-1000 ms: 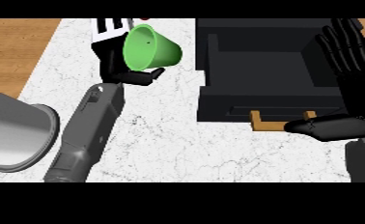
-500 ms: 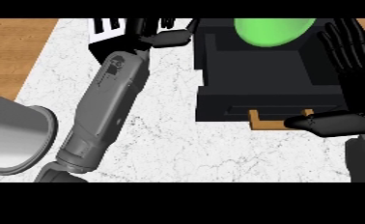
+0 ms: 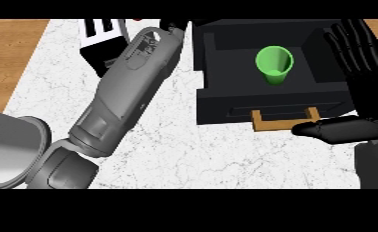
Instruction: Pick up the cup, place it into the drawer and close the drawer
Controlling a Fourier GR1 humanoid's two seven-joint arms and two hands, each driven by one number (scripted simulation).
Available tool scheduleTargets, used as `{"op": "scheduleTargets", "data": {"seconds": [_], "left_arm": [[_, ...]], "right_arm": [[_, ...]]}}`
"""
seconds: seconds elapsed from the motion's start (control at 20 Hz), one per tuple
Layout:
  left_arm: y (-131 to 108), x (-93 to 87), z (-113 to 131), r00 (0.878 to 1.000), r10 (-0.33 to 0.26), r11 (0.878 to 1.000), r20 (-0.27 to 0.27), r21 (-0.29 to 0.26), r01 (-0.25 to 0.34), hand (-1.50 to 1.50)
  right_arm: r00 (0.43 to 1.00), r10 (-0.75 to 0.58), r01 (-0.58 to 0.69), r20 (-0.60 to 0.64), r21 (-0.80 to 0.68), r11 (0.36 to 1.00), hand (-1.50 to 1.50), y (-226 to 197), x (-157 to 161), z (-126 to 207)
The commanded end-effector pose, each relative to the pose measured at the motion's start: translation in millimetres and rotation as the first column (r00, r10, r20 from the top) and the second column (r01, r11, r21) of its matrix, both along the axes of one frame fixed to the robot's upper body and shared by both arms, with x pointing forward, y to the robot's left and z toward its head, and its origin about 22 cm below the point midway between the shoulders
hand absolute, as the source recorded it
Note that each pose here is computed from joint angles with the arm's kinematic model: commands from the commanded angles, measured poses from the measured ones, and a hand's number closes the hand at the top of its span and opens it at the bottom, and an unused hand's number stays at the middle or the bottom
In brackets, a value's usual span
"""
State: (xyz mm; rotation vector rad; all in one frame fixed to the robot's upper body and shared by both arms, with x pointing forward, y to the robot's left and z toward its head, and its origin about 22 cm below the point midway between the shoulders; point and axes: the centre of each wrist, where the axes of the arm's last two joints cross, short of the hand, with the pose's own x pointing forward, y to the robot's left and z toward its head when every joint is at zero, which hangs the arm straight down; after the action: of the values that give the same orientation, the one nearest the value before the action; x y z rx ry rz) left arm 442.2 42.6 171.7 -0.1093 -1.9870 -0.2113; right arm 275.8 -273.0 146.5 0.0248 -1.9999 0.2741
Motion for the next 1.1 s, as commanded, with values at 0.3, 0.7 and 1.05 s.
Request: {"op": "scheduleTargets", "data": {"seconds": [0.3, 0.7, 1.05], "left_arm": [[-12, 5.1, -18, 0.984, 0.011, 0.981, -0.175, 0.195, 0.023, 1.5], [-3, -1.4, -54, 0.974, -0.013, 0.954, -0.225, 0.288, 0.079, -1.5], [-2, -4.5, -55, 0.975, -0.059, 0.996, -0.214, 0.055, 0.073, -1.5]], "right_arm": [[0.997, 0.069, -0.069, 0.021, -0.012, 0.998, -1.5, 13, 18, 8], [0.99, 0.131, -0.131, 0.052, -0.006, 0.991, -1.5, 24, 21, 16], [0.934, 0.357, -0.357, 0.029, -0.004, 0.934, -1.5, 47, 26, 17]]}}
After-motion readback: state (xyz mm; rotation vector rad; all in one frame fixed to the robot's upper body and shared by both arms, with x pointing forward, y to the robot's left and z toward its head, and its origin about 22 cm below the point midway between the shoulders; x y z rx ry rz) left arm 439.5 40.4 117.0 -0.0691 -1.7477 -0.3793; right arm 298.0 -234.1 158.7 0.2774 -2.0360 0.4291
